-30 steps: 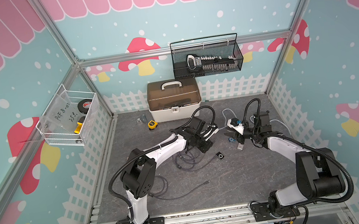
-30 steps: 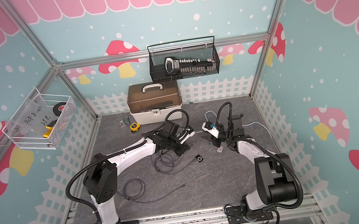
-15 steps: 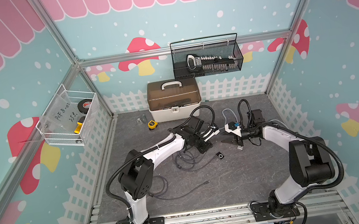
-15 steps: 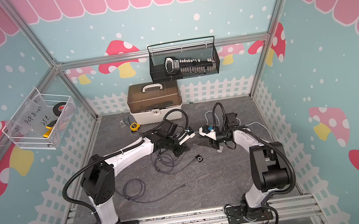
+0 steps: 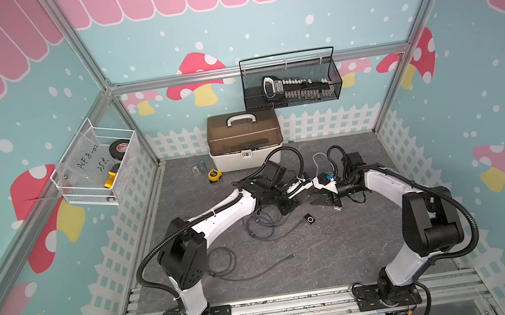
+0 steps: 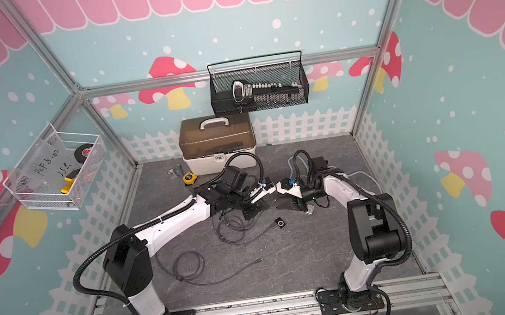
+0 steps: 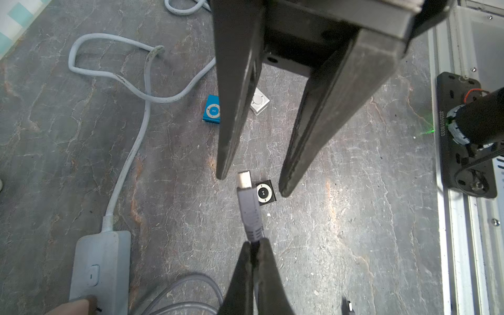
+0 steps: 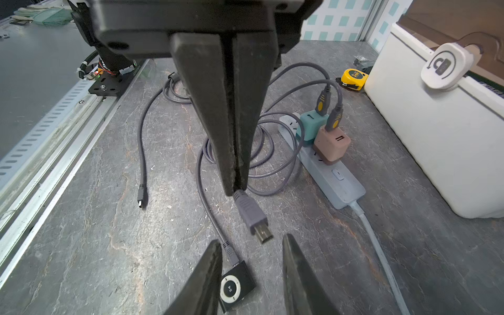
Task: Charge mp3
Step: Pick up the charging cable from the center of the board.
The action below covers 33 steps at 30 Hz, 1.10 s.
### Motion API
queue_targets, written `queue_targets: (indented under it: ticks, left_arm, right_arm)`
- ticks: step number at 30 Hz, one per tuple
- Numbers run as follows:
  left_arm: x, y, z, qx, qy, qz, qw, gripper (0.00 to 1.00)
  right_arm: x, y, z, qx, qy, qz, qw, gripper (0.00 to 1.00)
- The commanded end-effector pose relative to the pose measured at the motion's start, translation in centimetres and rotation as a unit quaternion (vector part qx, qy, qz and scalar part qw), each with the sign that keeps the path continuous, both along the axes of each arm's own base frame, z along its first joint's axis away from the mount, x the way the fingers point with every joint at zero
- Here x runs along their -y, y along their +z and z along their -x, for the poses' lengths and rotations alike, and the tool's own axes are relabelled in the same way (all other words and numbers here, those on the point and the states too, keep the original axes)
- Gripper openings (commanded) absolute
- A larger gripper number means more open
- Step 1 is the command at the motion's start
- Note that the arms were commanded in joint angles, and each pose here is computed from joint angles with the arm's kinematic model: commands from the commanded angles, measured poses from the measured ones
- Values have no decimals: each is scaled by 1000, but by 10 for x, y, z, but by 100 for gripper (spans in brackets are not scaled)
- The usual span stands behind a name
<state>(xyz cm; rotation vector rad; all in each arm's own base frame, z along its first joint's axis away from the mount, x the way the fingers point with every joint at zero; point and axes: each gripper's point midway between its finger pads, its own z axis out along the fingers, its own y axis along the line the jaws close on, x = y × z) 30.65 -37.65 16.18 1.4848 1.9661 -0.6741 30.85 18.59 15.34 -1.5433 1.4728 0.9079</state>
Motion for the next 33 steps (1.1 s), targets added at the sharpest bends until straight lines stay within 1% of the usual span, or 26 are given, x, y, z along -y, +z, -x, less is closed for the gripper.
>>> queue_targets:
  ticks: [1,7,17,21,25,28,30,33]
  left_arm:
    - [4,8,5,17,-26,10,999,0]
    - [6,7,4,20,-27,7,999,0]
    - [9,2,4,32,-31,-4,999,0]
    - [10,2,3,38,-30,-8,999,0]
    - [10,3,1,43,-26,-10,999,0]
    - [10,6,-1,50,-24,-8,998,0]
    - [10,8,-2,55,-21,-7,998,0]
    - [10,10,-3,59,-20,-6,998,0]
  right_arm:
    - [-6,14,5,17,26,-26,999,35]
    - [-8,17,6,20,30,-33,999,35]
    - [-10,25,5,17,29,-47,998,29]
    - [-10,27,5,12,28,-50,998,25]
    - [-10,25,6,7,26,-47,999,17]
    - [-10,23,7,3,26,-44,999,14]
    - [-10,24,7,3,26,-46,999,8]
    - [-10,25,7,0,25,-47,999,3]
